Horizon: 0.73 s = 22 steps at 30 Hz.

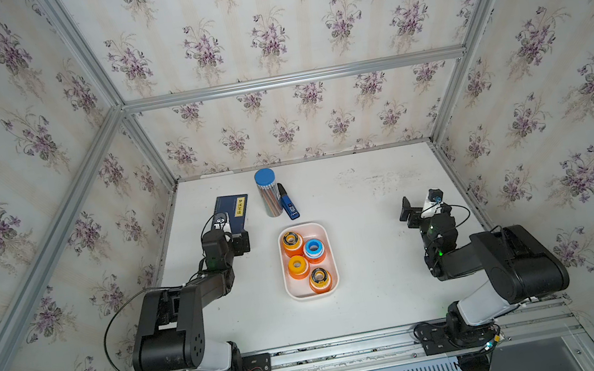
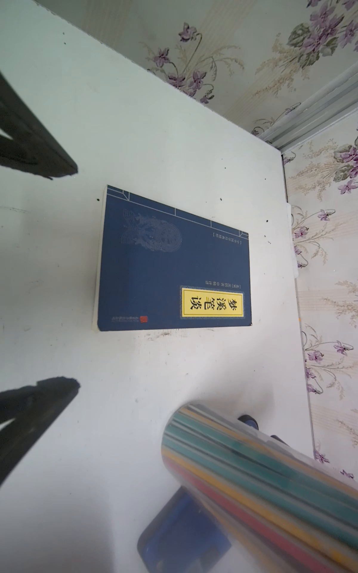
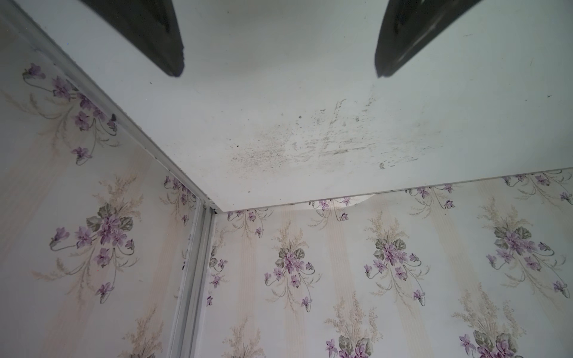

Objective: Put the sealing tape into the storage box
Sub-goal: Reset both arms

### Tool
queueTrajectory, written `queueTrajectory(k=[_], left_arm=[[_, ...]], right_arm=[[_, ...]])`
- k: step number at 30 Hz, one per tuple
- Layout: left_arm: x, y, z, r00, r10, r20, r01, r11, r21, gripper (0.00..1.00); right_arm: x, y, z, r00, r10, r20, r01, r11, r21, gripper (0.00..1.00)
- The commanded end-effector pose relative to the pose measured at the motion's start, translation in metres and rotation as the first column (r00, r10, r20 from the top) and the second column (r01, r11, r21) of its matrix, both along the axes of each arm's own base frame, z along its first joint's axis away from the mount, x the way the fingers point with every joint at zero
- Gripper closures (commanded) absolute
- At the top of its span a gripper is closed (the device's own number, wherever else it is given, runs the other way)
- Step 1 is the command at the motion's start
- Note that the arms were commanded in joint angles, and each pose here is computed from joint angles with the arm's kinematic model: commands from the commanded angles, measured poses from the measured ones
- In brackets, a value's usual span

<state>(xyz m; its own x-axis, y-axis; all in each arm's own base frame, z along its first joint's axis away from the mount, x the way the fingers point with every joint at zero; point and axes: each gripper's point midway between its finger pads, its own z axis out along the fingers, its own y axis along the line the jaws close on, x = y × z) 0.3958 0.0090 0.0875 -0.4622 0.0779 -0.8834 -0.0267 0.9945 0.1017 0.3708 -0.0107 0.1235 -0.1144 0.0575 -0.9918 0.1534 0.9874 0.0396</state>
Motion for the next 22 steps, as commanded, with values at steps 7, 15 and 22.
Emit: queueTrajectory(k=[7, 15, 22], left_arm=[[0.0011, 0.0008, 0.0031, 1.0, -0.002, 0.012, 0.002, 1.0, 0.013, 0.0], [0.0011, 0.0009, 0.0031, 1.0, -0.002, 0.012, 0.002, 1.0, 0.014, 0.0], [0.0014, 0.0012, 0.0035, 1.0, 0.0, 0.013, 0.0, 1.0, 0.015, 0.0]], right_arm=[[0.0002, 0.003, 0.0001, 1.0, 0.017, 0.0, -0.017, 1.0, 0.008, 0.0], [0.0013, 0.003, 0.0007, 1.0, 0.017, 0.001, -0.017, 1.0, 0.007, 0.0], [0.0005, 0.0034, 0.0007, 1.0, 0.019, 0.002, -0.019, 1.0, 0.008, 0.0]])
